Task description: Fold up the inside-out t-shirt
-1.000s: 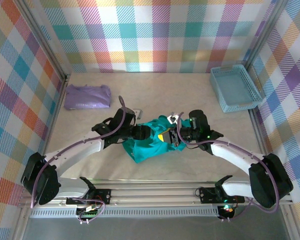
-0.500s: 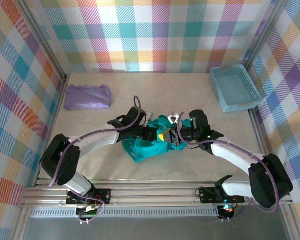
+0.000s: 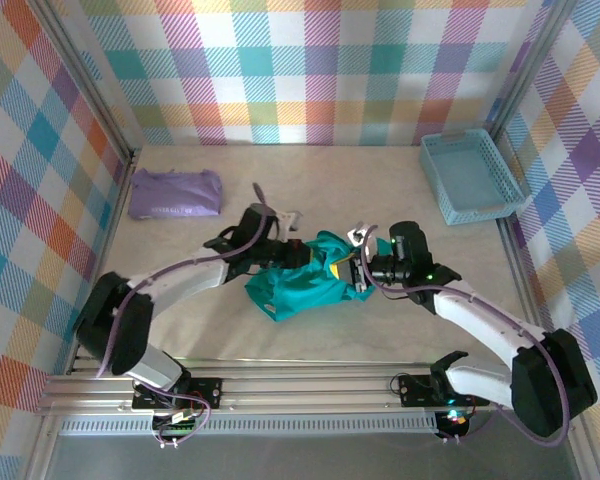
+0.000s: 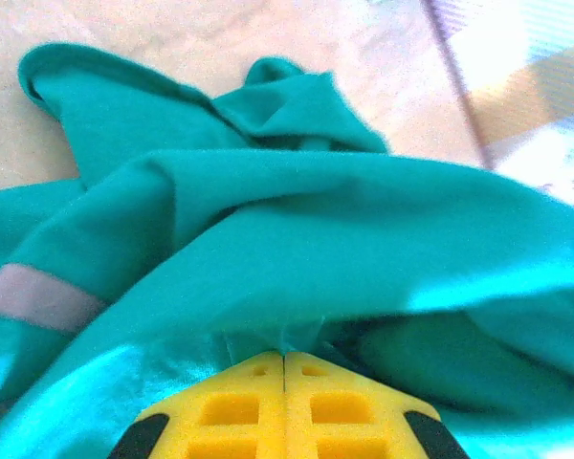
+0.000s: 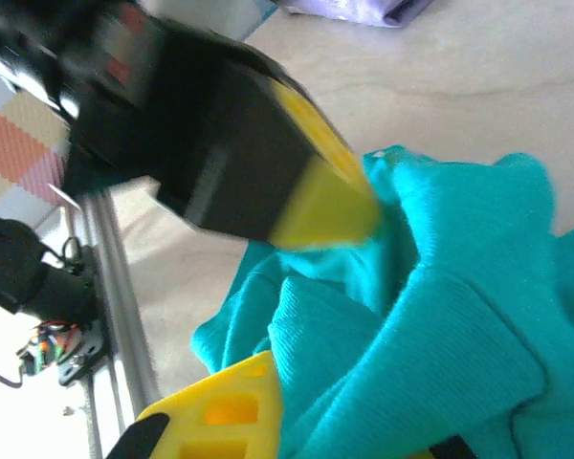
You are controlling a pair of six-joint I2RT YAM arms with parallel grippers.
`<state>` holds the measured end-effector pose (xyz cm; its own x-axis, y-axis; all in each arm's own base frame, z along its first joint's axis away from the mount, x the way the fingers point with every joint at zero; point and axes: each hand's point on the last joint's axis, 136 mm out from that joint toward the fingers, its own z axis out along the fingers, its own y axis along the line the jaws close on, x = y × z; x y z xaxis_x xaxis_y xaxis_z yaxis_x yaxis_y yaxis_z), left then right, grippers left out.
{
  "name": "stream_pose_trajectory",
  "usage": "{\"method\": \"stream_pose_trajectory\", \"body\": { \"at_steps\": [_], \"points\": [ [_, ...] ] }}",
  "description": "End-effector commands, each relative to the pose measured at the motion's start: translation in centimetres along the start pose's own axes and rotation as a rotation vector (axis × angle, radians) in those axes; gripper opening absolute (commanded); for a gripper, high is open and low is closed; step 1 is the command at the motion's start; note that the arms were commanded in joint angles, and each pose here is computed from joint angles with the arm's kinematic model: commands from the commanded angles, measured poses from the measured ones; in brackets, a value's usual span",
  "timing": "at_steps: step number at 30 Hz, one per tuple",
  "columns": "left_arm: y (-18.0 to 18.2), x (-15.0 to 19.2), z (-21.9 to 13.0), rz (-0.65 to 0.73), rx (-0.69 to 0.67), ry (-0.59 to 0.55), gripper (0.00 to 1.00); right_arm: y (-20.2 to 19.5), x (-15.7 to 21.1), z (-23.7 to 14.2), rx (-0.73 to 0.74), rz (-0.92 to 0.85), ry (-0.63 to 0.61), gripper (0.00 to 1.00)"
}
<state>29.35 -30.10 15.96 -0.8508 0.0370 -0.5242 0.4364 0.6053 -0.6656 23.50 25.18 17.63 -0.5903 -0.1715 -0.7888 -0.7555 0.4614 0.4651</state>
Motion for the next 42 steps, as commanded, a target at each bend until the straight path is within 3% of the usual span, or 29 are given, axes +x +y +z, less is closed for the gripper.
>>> {"method": "stream_pose_trajectory", "body": {
  "at_steps": [1,7,9,12,15,18,25,32,34,35,39,40,42],
  "points": [
    [-4.2,-1.4,-3.5,0.015,0.221,-0.056,0.0,-1.0,-0.5,-0.7,0.078,-0.026,-0.003,0.0],
    [-6.3,-1.3,-7.1,0.073,0.3,-0.125,0.0,-2.4,0.2,0.0,0.123,0.034,0.029,0.04],
    [-6.8,-1.3,-7.9,0.099,0.325,-0.157,0.0,-3.7,0.7,0.3,0.182,0.098,0.054,0.13],
    [-7.1,-1.3,-8.6,0.131,0.341,-0.195,0.0,-7.5,2.2,-0.6,0.423,0.253,0.151,0.28],
    [-7.0,-1.2,-8.8,0.153,0.333,-0.216,0.0,-8.3,3.3,-1.8,0.516,0.297,0.234,0.4],
    [-6.5,-1.1,-8.6,0.162,0.309,-0.211,0.0,-6.8,2.6,-2.5,0.467,0.213,0.208,0.57],
    [-6.3,-1.2,-8.2,0.166,0.3,-0.199,0.0,-2.2,-0.5,-2.9,0.339,0.008,0.097,0.7],
    [-6.5,-1.0,-8.2,0.17,0.308,-0.189,0.0,-5.1,-2.3,0.3,0.404,-0.019,0.136,0.81],
    [-6.3,-0.9,-8.2,0.173,0.302,-0.188,0.0,-6.2,-2.8,1.5,0.429,-0.01,0.154,0.78],
    [-6.2,-0.9,-8.1,0.173,0.295,-0.188,0.0,-6.6,-3.1,1.9,0.434,0.0,0.155,0.72],
    [-4.7,-1.2,-8.0,0.155,0.208,-0.214,0.0,-4.4,-3.6,3.2,0.272,0.04,0.139,0.21],
    [-3.8,-1.5,-7.9,0.135,0.153,-0.226,0.0,-2.9,-3.9,3.1,0.185,0.047,0.117,0.11],
    [-1.4,-2.2,-7.7,0.083,0.02,-0.252,0.0,0.8,-4.5,2.3,-0.047,0.06,0.07,0.02]
  ]
}}
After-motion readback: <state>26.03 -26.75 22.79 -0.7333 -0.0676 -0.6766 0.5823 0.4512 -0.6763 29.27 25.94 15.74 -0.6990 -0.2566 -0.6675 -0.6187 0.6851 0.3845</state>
